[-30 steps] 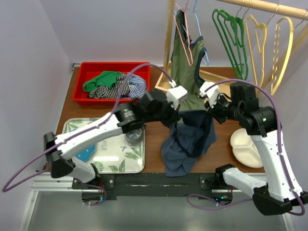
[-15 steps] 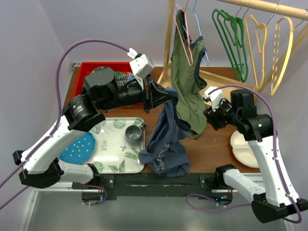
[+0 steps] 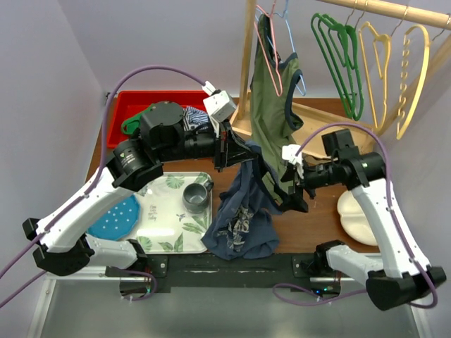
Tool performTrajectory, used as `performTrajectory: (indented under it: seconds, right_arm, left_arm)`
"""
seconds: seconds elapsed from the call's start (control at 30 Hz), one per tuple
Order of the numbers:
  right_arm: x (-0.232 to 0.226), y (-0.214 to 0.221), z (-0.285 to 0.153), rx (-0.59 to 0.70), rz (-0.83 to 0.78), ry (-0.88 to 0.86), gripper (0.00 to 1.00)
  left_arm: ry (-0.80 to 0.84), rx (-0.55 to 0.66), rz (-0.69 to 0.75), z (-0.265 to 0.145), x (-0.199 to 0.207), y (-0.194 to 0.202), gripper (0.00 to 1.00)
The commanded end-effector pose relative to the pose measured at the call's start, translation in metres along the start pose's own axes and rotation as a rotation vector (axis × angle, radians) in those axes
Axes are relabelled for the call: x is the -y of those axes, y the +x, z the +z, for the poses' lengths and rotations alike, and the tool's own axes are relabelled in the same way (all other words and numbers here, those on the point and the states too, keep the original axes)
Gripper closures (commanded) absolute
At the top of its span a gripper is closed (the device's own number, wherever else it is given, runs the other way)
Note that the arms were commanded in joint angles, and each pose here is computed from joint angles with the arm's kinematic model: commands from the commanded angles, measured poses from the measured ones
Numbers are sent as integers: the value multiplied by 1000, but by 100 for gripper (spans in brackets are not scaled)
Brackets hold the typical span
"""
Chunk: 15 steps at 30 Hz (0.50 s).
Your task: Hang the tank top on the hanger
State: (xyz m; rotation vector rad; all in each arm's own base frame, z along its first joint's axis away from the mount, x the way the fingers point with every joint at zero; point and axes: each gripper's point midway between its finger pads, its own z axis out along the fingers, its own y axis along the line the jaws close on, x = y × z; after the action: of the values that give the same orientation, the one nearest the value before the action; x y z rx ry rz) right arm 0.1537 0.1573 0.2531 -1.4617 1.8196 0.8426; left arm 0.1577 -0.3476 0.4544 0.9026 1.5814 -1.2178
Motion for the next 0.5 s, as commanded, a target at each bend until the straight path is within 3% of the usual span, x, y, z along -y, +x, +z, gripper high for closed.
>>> performTrajectory:
  seconds: [0.0,0.07,0.13,0.17,0.2,0.23,0.33,0.37,0.4,0.47]
  right_arm:
    - [-8,6,19,-1,-69,-93,12]
    - [-2,9,26,-26,-60,-56,18]
    - [-3,15,31,-61,-53,-47,42]
    - [-2,15,31,-68,-53,-41,56]
    - [2,11,29,-72,-57,-25,88]
    - [5,7,24,-81,-62,-6,100]
    - [27,-25,-8,-100,-108,160,100]
    - [42,-27,-27,-161,-118,276,100]
    - [49,-62,-58,-112,-182,393,100]
    - [63,-88,-97,-106,-212,549,100]
  left_arm:
    - [49,89,20,-11,16,-30,100]
    - [42,90,23,-11,13,-34,100]
    - [33,113,38,-13,13,-45,100]
    - [28,123,41,-14,12,-49,100]
    - [28,146,56,-18,15,-59,100]
    - [19,156,61,-17,13,-64,100]
    - [0,211,101,-22,14,-91,100]
    - [-1,231,116,-25,15,-100,100]
    - [1,284,151,-35,24,-121,100]
    - [-3,342,185,-41,29,-142,100]
